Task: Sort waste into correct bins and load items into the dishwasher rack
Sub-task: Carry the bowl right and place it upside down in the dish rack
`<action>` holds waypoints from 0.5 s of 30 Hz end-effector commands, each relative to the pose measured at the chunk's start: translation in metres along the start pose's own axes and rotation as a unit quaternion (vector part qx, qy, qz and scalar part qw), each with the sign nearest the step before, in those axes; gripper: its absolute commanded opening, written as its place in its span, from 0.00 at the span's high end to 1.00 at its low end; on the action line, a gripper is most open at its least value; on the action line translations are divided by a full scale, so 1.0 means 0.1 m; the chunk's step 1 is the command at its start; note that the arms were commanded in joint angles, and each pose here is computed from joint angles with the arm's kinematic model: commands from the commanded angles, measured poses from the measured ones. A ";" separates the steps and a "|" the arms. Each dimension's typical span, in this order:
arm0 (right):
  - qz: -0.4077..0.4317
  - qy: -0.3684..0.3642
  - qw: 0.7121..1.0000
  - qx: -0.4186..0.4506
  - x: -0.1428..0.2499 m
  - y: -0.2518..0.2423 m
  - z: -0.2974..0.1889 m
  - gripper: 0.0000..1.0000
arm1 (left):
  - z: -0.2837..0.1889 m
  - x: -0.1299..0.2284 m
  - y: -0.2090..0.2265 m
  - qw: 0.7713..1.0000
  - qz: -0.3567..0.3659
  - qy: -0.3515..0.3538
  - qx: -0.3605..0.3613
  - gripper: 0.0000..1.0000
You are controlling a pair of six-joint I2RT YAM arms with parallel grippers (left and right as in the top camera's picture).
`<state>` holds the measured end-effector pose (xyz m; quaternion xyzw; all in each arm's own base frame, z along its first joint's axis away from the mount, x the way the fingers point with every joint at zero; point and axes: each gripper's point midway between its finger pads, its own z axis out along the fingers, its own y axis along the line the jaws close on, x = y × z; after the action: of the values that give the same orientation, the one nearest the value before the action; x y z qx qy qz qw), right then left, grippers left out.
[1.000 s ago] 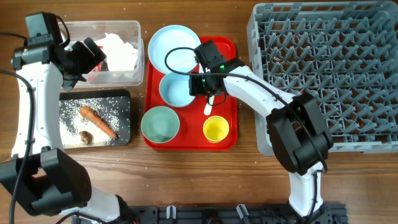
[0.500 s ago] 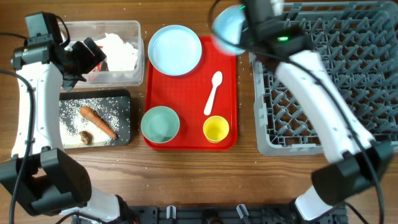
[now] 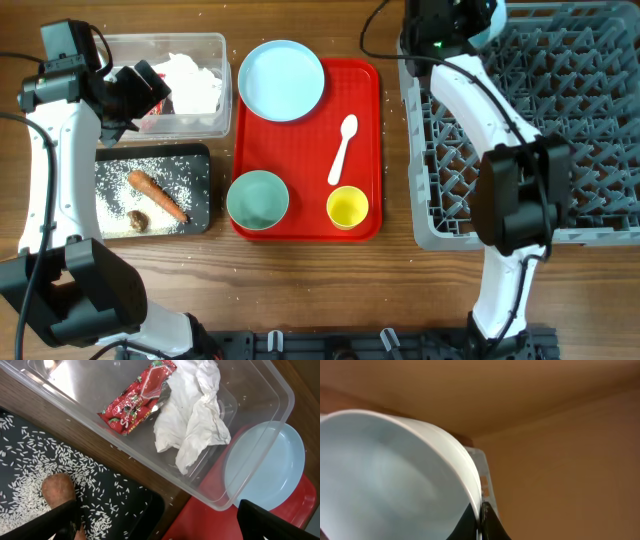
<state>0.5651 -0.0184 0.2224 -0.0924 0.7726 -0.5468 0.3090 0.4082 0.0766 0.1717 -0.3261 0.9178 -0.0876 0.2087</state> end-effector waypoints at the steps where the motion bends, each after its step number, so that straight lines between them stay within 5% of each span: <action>1: -0.043 0.019 0.999 0.016 0.06 0.11 0.00 0.96 | -0.05 -0.03 0.01 1.000 -0.002 -0.009 0.000 0.00; 15: -0.059 0.015 0.996 -0.059 0.17 0.60 -0.35 0.94 | -0.05 -0.03 0.01 1.000 -0.002 -0.009 0.000 0.00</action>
<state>0.5418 0.0080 0.1872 -0.1277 0.7916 -0.5406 0.2548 0.4082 0.0766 0.1717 -0.3261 0.9178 -0.0876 0.2087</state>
